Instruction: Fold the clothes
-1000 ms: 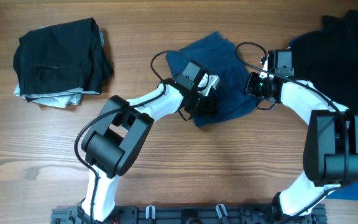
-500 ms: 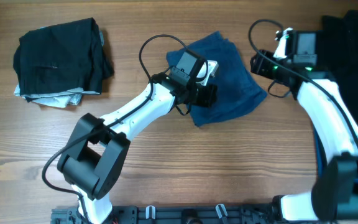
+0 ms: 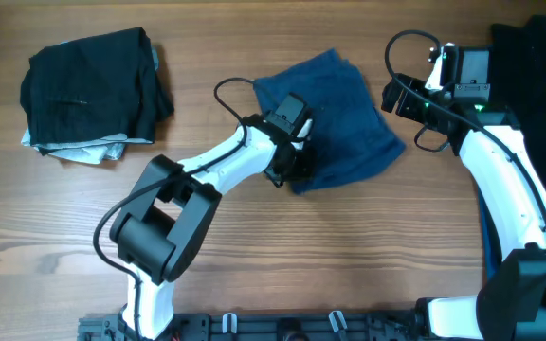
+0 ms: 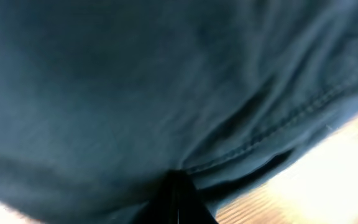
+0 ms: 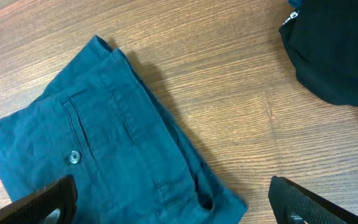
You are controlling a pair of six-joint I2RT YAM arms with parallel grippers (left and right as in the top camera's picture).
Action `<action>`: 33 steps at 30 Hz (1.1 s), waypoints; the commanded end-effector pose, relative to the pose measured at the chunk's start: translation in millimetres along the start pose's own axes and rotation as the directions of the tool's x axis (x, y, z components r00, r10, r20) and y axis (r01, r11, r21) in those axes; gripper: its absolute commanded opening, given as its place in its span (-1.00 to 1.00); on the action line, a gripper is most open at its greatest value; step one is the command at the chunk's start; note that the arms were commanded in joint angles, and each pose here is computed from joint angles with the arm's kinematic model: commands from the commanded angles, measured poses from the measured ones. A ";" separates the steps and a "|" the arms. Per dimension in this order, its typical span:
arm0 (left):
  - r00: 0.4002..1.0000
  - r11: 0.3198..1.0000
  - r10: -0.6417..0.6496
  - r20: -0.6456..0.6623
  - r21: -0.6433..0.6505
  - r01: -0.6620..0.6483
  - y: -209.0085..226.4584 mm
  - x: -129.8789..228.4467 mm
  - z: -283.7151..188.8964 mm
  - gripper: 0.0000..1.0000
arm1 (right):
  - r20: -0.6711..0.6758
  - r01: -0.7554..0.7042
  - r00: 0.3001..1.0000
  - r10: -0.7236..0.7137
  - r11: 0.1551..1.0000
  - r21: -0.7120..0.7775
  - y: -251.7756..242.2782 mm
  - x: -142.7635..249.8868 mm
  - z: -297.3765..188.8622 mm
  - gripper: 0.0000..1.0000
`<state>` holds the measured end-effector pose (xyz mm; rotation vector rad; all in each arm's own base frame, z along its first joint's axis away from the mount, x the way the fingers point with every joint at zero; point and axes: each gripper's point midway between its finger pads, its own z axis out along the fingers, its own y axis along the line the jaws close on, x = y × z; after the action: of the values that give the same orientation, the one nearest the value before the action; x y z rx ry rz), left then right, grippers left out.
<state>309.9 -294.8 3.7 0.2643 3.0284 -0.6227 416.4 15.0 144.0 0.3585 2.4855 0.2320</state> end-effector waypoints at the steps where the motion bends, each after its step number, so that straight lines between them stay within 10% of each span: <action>1: 0.995 0.923 -0.092 0.038 -0.371 0.099 91.3 3.3 1.0 -0.92 | -0.003 -0.003 1.000 0.003 1.000 0.025 -6.3 1.3 3.8 0.99; 6: 0.950 0.718 -0.090 0.298 -0.642 0.270 189.8 -45.5 -55.4 -0.85 | -0.003 -0.003 1.000 0.003 1.000 0.025 -6.3 1.2 3.8 0.99; 8: 0.864 0.621 -0.033 0.502 -0.667 0.412 224.5 -85.8 -91.4 -0.26 | -0.003 -0.003 1.000 0.003 1.000 0.025 -6.3 1.2 3.8 0.99; 11: 0.751 0.709 -0.005 0.660 -0.528 0.468 230.6 -142.5 -113.2 0.50 | -0.003 -0.003 1.000 0.003 1.000 0.025 -6.3 1.3 3.8 0.99; 18: 0.677 0.908 0.048 0.734 -0.315 0.276 115.2 -191.5 -196.5 0.65 | -0.003 -0.003 1.000 0.003 1.000 0.025 -6.3 1.3 3.8 0.99; 22: 0.722 0.970 0.035 0.691 -0.198 0.143 46.4 -164.3 -203.8 0.15 | -0.003 -0.003 1.000 0.003 1.000 0.025 -6.3 1.2 3.8 0.99; 26: 0.873 0.967 -0.068 0.483 -0.183 0.177 34.6 -104.7 -158.3 -0.91 | -0.003 -0.003 1.000 0.003 1.000 0.025 -6.3 1.3 3.8 1.00; 33: 0.975 0.967 -0.115 0.188 -0.204 0.153 27.4 -31.5 -78.2 -0.92 | -0.003 -0.003 1.000 0.003 1.000 0.025 -6.3 1.3 3.8 0.99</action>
<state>372.7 -230.3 104.8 -0.0171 2.8010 -0.2745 416.7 14.4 144.1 0.3597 2.4840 0.2279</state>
